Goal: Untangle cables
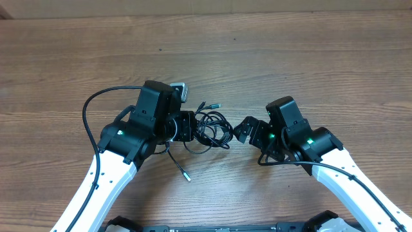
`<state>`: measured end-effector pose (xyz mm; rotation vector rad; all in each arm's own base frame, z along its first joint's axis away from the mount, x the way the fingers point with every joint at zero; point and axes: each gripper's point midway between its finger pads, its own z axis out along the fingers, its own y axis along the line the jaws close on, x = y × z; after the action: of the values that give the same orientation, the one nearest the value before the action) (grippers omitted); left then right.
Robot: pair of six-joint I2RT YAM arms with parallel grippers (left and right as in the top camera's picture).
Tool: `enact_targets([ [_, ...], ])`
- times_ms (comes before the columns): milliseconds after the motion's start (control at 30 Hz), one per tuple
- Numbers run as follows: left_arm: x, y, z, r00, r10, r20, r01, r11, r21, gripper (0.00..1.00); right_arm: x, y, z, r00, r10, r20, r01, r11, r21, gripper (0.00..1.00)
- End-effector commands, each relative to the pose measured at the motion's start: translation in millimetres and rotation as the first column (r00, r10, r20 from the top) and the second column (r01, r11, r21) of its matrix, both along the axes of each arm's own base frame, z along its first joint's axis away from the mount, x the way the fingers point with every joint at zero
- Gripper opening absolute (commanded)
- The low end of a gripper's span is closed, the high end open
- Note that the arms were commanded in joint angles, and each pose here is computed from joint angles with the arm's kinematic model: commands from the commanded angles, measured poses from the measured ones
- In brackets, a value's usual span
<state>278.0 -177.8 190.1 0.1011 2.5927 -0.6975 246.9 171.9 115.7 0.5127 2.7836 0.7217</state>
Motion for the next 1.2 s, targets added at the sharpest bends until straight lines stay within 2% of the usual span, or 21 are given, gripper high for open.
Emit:
enact_targets([
  [0,2,0,12,1.000,0.012,0.027,-0.012,1.000,-0.023,0.04,-2,0,-1,1.000,0.003,-0.007,-0.003,1.000,0.004,1.00],
  [133,2,-1,12,0.999,0.029,0.016,-0.028,0.999,-0.033,0.04,-2,0,-1,1.000,0.003,-0.007,-0.003,1.000,0.003,1.00],
  [267,1,-3,13,0.993,0.106,-0.051,-0.110,0.990,-0.089,0.05,-2,0,-1,1.000,0.003,-0.006,-0.003,1.000,0.004,1.00],
  [500,-22,-24,19,0.990,-0.013,-0.142,-0.017,0.978,-0.206,0.04,-2,0,-1,1.000,0.003,-0.006,-0.003,1.000,0.004,1.00],
  [667,-36,-16,6,0.972,0.020,-0.233,-0.060,0.985,-0.165,0.05,-2,0,-1,1.000,0.003,-0.006,-0.003,1.000,0.004,1.00],
  [900,-38,9,-11,0.899,0.264,-0.350,-0.301,0.952,-0.053,0.05,12,7,7,0.999,-0.005,0.054,0.003,0.999,0.037,1.00],
  [1167,-38,9,-12,0.893,0.272,-0.357,-0.309,0.950,-0.049,0.04,5,13,9,0.999,0.021,0.027,-0.023,0.997,0.075,1.00],
])
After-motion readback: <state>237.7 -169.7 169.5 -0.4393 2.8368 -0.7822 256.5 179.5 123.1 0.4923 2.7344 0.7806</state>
